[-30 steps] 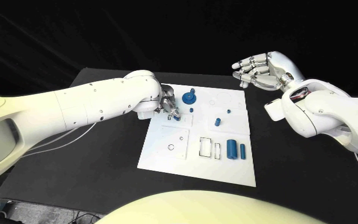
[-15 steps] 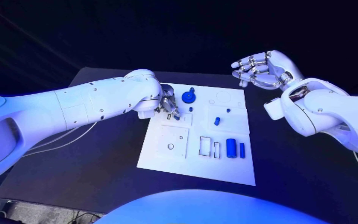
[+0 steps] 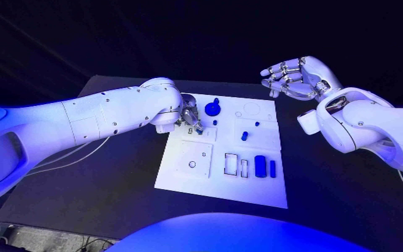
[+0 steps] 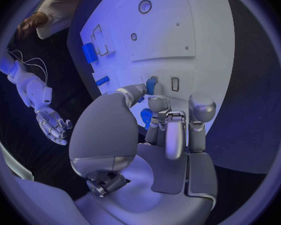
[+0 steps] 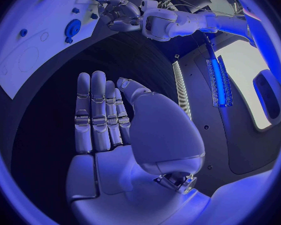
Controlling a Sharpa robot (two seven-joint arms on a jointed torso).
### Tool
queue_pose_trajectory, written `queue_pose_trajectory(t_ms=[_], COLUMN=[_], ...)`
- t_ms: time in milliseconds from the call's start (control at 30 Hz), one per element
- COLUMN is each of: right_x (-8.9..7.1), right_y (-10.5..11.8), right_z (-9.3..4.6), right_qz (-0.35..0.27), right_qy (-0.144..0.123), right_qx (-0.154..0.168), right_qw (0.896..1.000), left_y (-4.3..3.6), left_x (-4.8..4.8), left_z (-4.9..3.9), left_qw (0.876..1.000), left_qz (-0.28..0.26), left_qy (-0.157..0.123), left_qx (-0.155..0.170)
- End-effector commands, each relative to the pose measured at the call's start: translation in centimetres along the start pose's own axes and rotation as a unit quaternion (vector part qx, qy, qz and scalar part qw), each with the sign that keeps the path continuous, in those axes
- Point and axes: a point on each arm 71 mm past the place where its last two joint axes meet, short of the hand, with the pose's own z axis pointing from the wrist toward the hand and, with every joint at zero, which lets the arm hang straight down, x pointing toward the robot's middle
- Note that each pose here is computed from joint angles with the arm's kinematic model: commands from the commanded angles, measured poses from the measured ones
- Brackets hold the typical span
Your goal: Assemble the parts on the task board
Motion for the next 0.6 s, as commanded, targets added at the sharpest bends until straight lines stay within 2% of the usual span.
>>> queue_pose_trajectory(t_ms=[33,600], right_x=[0.13,0.18], right_y=[0.07,0.05], right_z=[-0.02,-0.01], right_qz=[0.001,0.001], right_qy=[0.006,0.007], right_qx=[-0.004,-0.003], right_qw=[1.000,1.000], left_y=[-0.19,-0.41], left_x=[0.06,0.47], left_z=[-0.01,0.02], left_qw=[1.000,1.000], left_qz=[-0.001,0.013], left_qy=[0.000,0.026], left_qx=[0.001,0.001])
